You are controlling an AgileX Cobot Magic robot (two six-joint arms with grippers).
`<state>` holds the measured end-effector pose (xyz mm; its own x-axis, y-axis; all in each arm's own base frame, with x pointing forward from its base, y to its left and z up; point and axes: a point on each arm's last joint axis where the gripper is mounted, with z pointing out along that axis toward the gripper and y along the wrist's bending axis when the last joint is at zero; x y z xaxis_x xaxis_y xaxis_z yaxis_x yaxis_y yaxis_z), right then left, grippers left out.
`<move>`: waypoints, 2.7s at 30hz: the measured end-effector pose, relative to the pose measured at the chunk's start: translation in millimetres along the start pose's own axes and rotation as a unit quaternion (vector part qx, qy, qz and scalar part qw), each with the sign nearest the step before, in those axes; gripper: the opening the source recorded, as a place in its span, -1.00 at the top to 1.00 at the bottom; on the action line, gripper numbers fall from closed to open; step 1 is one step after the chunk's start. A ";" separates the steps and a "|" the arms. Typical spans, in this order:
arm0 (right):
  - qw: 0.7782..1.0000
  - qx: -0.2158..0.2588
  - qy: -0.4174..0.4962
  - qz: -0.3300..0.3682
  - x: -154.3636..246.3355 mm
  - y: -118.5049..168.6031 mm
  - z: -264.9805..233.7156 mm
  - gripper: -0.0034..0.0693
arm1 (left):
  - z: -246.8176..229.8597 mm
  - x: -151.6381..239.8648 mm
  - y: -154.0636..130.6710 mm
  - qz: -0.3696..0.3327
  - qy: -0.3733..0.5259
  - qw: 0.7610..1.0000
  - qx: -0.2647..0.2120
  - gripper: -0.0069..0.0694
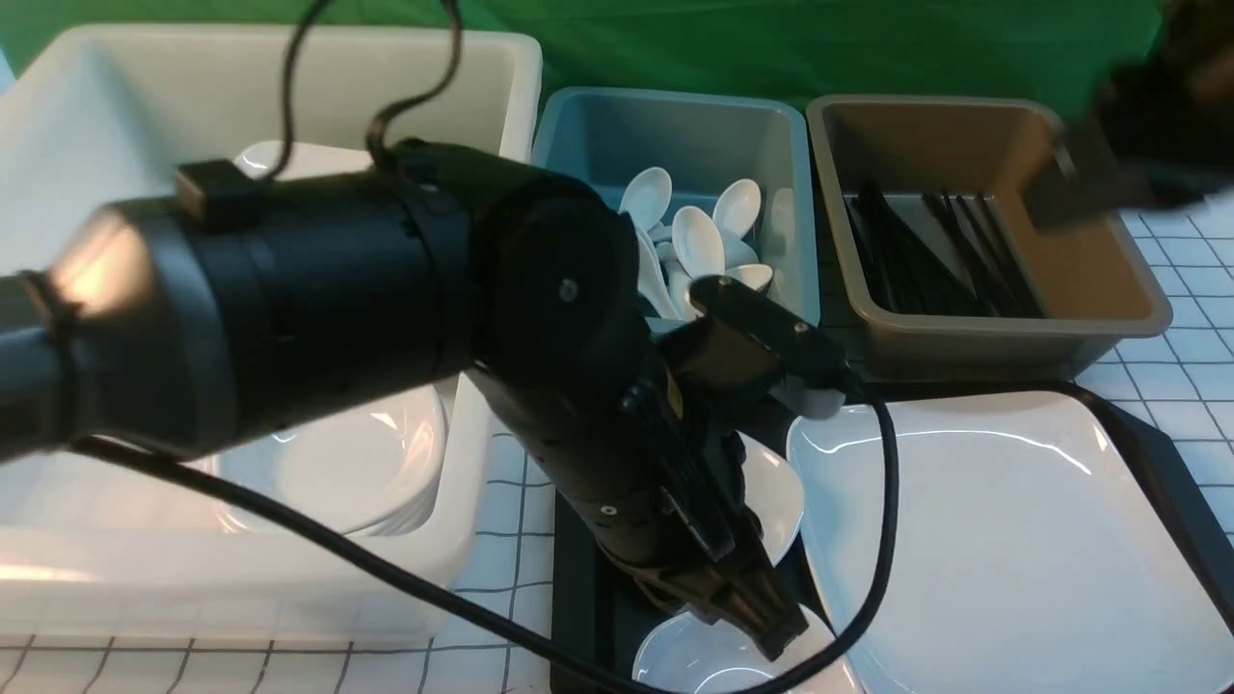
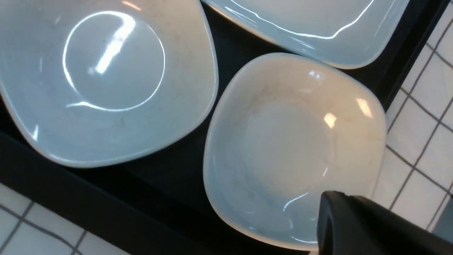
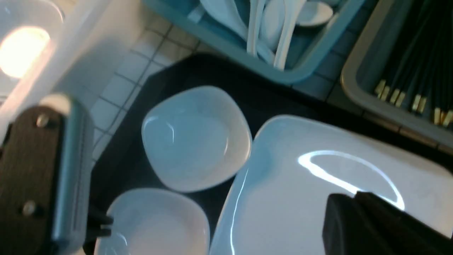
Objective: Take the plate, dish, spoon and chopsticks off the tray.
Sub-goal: Use the left arm to grab a small plate from the dinner plate, then use the left arm to put the small plate into the large storage box on the left
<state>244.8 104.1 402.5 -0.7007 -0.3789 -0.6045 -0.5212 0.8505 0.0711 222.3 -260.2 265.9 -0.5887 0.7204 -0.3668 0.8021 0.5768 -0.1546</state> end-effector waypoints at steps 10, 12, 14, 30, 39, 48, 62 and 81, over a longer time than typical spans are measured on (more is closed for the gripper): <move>0.999 0.005 0.012 0.033 117.5 16.1 -13.0 0.61 | 50.8 1.6 18.4 0.047 0.065 0.996 -0.039 -0.20; 0.999 0.006 0.008 0.033 131.1 18.4 -15.9 0.58 | 59.3 2.4 20.2 0.047 0.074 0.995 -0.039 -0.34; 1.000 0.006 0.002 0.026 142.3 20.4 -19.0 0.57 | 66.4 2.8 21.6 0.046 0.080 0.995 -0.038 -0.44; 0.999 0.006 -0.031 0.003 156.7 25.5 -32.6 0.51 | 97.8 5.9 31.6 0.066 0.104 0.991 -0.054 -0.50; 0.999 0.006 -0.037 0.004 155.7 25.5 -32.7 0.51 | 98.8 9.3 29.0 0.054 0.123 0.990 -0.039 0.06; 0.999 0.005 -0.039 0.004 155.3 25.6 -32.7 0.51 | 89.9 7.5 28.2 0.047 0.130 0.990 -0.038 0.37; 0.999 0.006 -0.047 0.005 153.9 25.5 -32.9 0.51 | 3.3 -31.9 7.2 0.030 0.013 0.999 -0.019 0.74; 0.970 -0.153 -0.144 -0.126 66.7 53.5 -54.2 0.88 | -193.6 31.4 133.0 -0.245 -0.207 0.944 -0.079 0.74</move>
<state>143.7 104.5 408.9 -0.3905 -0.4060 -0.8263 -0.8093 0.5793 0.0978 291.1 -86.4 411.5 -0.7688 0.1590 -0.6194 0.4000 0.8753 -0.2718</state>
